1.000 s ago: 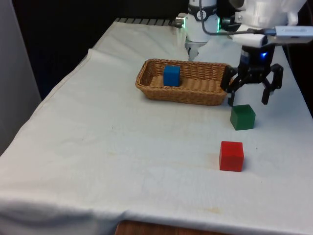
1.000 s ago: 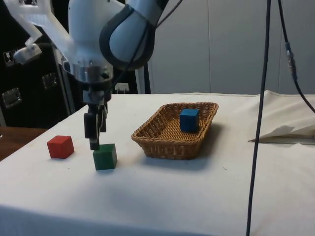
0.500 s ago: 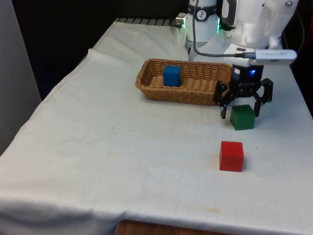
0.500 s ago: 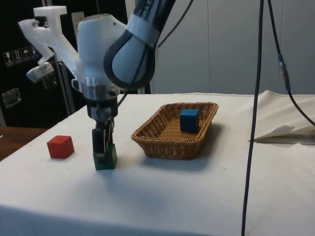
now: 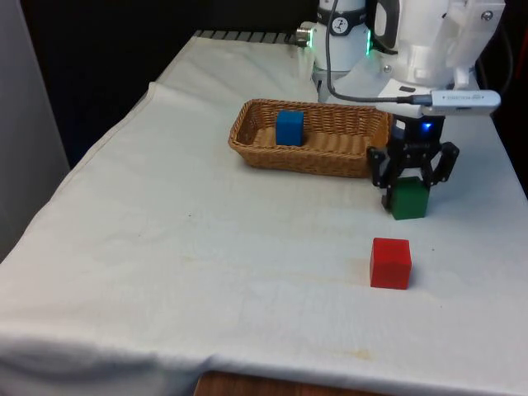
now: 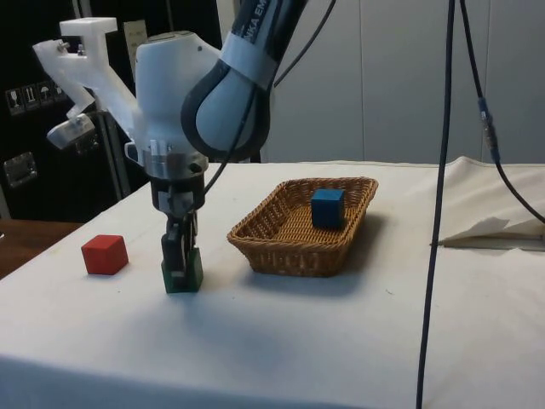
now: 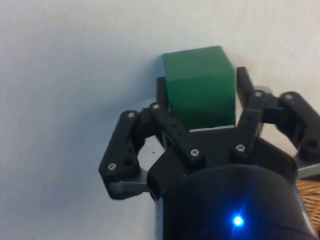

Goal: Pick up exactly two blocks and place them into the basket.

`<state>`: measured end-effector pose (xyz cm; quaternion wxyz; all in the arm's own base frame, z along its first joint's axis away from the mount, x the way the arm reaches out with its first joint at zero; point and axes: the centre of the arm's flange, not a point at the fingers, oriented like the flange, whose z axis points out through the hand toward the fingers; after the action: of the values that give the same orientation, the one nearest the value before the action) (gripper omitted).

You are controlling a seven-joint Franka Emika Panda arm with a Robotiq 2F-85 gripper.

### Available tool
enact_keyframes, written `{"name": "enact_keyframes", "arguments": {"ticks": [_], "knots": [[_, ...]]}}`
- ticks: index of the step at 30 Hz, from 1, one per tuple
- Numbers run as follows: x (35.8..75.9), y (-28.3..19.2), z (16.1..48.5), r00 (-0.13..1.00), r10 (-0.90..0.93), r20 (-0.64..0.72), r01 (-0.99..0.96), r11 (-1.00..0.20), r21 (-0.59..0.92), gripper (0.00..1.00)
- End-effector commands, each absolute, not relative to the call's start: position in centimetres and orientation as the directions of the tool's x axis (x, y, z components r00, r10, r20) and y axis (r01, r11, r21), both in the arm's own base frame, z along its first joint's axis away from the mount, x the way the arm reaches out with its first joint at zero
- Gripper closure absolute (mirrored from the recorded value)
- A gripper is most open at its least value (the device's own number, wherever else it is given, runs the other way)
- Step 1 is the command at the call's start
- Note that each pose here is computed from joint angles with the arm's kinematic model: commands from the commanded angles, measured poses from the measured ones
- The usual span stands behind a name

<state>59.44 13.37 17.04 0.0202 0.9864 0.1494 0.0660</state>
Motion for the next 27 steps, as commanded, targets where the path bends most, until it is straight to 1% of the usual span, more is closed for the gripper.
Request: {"name": "enact_keyframes", "arguments": {"ticks": [1, 3, 13, 15, 20, 21, 22, 27], "knots": [[59.5, 13.5, 16.9, 0.946, 0.298, 0.129, 0.293, -0.954, 0.057, 0.80], [59.5, 13.5, 16.9, 0.946, 0.298, 0.130, 0.293, -0.954, 0.058, 1.00], [59.5, 13.4, 17.1, 0.946, 0.298, 0.125, 0.293, -0.954, 0.060, 1.00], [59.2, 13.5, 18.4, 0.947, 0.293, 0.131, 0.288, -0.956, 0.056, 1.00], [58.5, 13.5, 20.1, 0.948, 0.288, 0.134, 0.284, -0.957, 0.053, 1.00], [58.5, 13.5, 19.8, 0.947, 0.292, 0.135, 0.287, -0.956, 0.053, 1.00], [58.1, 13.4, 20.7, 0.948, 0.287, 0.134, 0.283, -0.958, 0.051, 1.00], [57.4, 13.4, 22.5, 0.949, 0.285, 0.136, 0.281, -0.959, 0.047, 1.00]]}}
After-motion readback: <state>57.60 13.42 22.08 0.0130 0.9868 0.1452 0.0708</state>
